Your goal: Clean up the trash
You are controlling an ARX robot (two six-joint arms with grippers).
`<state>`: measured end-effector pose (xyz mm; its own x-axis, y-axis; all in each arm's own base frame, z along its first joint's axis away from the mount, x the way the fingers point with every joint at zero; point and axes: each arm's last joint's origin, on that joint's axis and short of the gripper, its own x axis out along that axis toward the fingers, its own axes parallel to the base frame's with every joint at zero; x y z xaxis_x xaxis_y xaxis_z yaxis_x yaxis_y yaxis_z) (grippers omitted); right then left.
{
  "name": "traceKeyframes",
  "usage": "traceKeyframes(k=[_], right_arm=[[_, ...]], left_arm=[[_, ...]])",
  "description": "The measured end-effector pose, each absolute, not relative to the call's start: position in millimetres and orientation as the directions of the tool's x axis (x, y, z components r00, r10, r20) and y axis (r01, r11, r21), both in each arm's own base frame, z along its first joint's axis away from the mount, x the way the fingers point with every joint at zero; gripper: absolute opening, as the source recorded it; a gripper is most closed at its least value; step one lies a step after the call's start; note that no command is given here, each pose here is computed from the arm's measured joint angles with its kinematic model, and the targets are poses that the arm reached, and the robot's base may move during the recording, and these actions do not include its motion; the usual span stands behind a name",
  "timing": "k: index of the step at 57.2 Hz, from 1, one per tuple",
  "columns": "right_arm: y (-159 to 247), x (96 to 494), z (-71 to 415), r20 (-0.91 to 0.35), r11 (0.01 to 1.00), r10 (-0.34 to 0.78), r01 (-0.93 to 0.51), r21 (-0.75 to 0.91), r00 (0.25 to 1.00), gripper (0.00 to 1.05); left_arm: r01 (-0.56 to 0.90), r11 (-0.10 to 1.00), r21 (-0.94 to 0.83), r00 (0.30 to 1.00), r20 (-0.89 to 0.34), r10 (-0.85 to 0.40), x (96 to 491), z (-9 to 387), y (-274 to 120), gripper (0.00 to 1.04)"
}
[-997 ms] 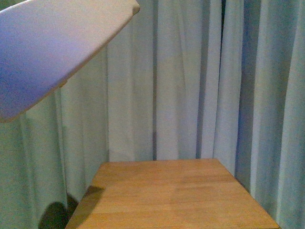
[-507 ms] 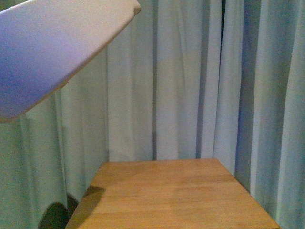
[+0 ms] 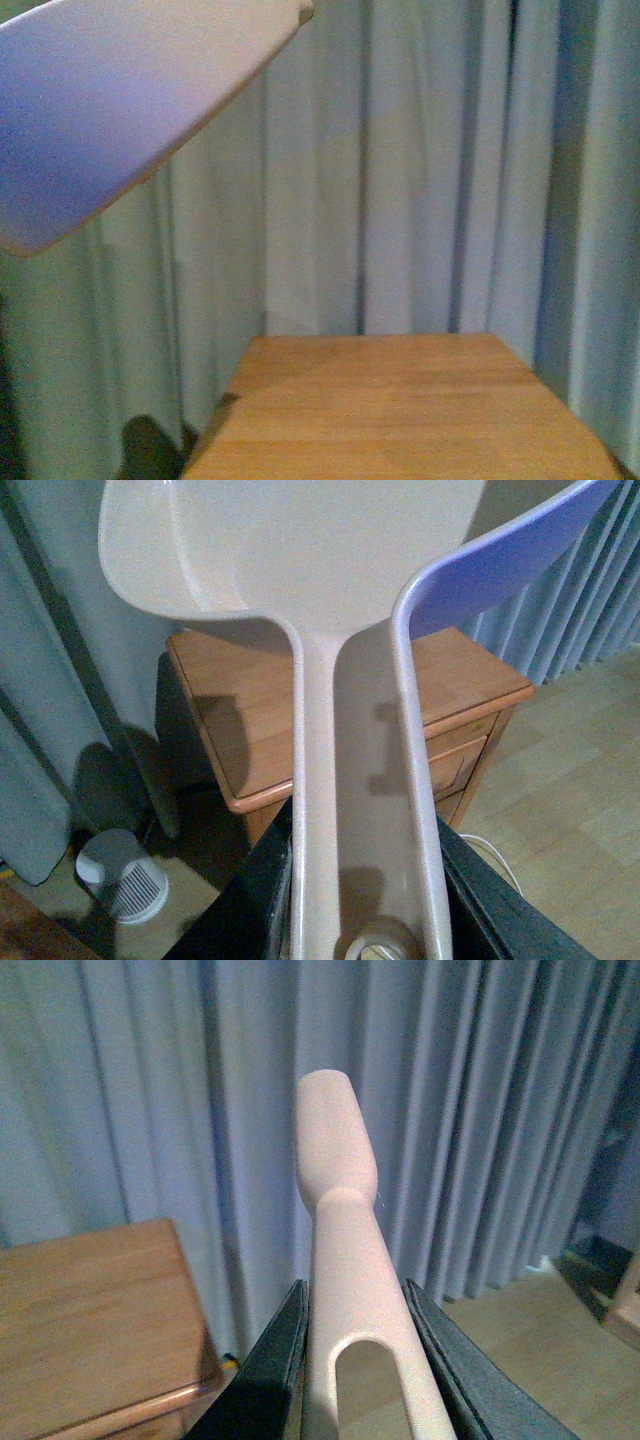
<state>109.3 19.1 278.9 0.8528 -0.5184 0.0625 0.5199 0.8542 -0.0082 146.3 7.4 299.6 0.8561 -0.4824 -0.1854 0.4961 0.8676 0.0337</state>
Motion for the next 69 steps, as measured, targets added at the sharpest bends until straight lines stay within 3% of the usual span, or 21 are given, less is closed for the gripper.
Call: traceKeyframes(k=[69], right_arm=[[19.6,110.3,279.3,0.061,0.859,-0.510,0.511,-0.015,0.858,0.23]], left_arm=[[0.479,0.877,0.034,0.865,-0.186,-0.466,146.6,299.7,8.2,0.28]])
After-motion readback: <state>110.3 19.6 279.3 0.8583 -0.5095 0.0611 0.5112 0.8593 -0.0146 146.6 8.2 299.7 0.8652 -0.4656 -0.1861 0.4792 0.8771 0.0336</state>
